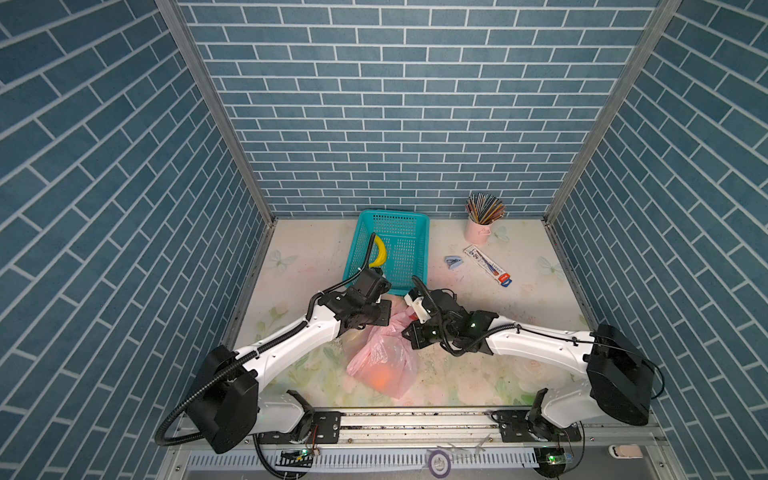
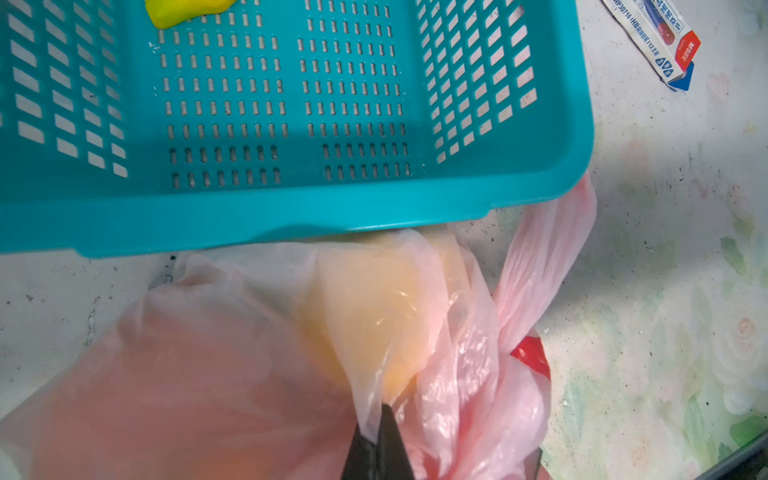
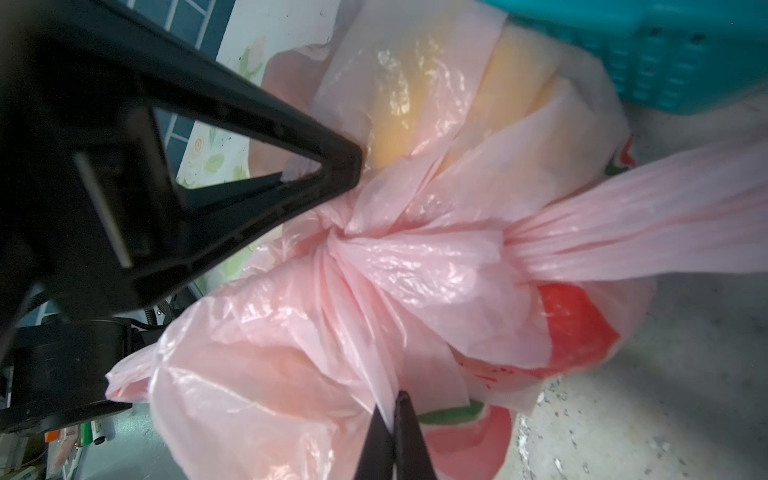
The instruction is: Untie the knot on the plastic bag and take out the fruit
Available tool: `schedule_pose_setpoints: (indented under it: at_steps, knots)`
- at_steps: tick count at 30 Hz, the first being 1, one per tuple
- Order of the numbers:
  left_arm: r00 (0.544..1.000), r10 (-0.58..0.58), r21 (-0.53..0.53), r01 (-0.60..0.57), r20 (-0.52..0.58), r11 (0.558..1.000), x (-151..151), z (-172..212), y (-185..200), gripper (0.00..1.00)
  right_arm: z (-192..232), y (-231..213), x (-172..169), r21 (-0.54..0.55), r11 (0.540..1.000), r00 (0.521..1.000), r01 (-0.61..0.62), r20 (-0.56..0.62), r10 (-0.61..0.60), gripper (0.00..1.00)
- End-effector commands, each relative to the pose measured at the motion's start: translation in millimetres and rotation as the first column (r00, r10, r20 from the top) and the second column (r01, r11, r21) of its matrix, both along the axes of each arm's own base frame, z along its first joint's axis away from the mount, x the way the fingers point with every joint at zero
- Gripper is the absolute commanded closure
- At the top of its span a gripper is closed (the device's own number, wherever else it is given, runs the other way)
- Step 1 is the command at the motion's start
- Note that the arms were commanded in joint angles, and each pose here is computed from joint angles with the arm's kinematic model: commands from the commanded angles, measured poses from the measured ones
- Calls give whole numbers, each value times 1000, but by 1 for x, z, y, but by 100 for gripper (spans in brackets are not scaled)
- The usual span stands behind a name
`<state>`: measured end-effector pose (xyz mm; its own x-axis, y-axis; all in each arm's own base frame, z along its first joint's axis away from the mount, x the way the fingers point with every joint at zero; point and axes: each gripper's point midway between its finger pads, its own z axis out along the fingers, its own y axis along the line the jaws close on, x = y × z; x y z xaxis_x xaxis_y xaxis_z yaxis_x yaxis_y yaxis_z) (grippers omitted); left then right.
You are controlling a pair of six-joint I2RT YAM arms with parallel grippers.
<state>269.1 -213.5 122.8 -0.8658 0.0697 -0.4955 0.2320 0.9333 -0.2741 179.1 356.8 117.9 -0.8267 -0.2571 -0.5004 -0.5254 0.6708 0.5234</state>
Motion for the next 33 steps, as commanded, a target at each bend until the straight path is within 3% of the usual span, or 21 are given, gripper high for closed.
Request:
schedule_pose_setpoints:
  at_steps: [1,26,31,33]
  knots:
    - [999,43,24,-43,30,999,5,5,14,100,-2,-17,3,-48,998,999,33,44,-31,100]
    - [983,152,34,-156,102,987,16,29,62,100,-9,-103,27,-149,940,951,306,87,-295,100]
    - [987,60,-81,-48,150,996,17,46,38,100,11,-95,30,-79,963,960,257,131,-246,100]
    - [978,27,-130,1,208,991,17,62,30,87,28,-88,31,-51,975,964,217,167,-205,82]
